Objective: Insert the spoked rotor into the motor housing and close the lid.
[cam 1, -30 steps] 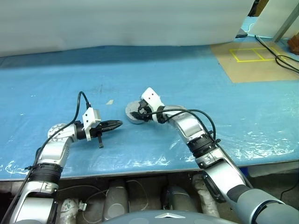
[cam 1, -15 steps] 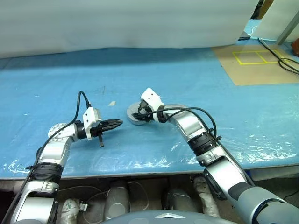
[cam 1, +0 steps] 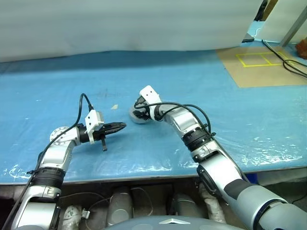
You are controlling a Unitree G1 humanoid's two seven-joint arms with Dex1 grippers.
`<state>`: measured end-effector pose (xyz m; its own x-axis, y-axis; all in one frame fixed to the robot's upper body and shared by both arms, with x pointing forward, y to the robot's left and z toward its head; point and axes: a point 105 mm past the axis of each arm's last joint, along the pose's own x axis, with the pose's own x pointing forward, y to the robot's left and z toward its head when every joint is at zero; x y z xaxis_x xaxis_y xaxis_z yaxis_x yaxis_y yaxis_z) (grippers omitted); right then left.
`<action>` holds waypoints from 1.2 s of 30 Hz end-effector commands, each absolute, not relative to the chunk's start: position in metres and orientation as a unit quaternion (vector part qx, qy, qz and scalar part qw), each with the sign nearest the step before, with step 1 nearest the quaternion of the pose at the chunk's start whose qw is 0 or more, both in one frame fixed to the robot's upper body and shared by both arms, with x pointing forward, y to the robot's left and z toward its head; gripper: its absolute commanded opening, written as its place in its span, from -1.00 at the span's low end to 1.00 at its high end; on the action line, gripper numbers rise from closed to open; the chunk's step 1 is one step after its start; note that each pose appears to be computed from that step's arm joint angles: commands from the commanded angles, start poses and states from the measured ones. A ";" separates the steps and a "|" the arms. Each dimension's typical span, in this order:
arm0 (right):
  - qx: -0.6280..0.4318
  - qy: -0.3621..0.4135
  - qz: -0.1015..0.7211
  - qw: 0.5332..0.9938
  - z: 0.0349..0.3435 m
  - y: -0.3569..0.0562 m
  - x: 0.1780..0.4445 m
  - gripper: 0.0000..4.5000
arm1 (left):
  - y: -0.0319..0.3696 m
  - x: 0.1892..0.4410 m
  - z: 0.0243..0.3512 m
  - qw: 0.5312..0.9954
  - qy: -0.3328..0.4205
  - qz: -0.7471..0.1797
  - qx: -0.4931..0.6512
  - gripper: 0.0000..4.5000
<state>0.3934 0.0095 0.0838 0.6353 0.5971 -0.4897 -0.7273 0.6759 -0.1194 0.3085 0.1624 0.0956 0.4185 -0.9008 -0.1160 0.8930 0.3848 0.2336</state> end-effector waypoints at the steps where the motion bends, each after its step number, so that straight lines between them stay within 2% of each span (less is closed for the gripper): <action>1: -0.202 0.364 0.278 0.866 -0.003 -0.052 0.378 0.32 | 0.166 0.311 0.108 0.835 -0.037 -0.532 0.137 -0.98; 7: -0.224 0.329 0.355 0.846 0.009 -0.051 0.370 0.32 | 0.167 0.320 0.116 0.845 -0.056 -0.514 0.135 -0.98; 12: -0.242 0.323 0.413 0.817 0.009 -0.062 0.353 0.32 | 0.164 0.322 0.118 0.845 -0.063 -0.514 0.136 -0.98; 16: -0.269 0.315 0.434 0.800 0.011 -0.069 0.346 0.32 | 0.163 0.322 0.117 0.844 -0.063 -0.514 0.137 -0.98; 23: -0.263 0.298 0.515 0.759 0.021 -0.066 0.316 0.32 | 0.162 0.320 0.115 0.843 -0.060 -0.517 0.136 -0.98; 29: -0.233 0.284 0.538 0.759 0.035 -0.067 0.314 0.32 | 0.159 0.318 0.112 0.839 -0.058 -0.524 0.136 -0.98; 36: -0.189 0.243 0.546 0.779 0.052 -0.047 0.320 0.32 | 0.130 0.309 0.107 0.815 -0.065 -0.563 0.120 -0.98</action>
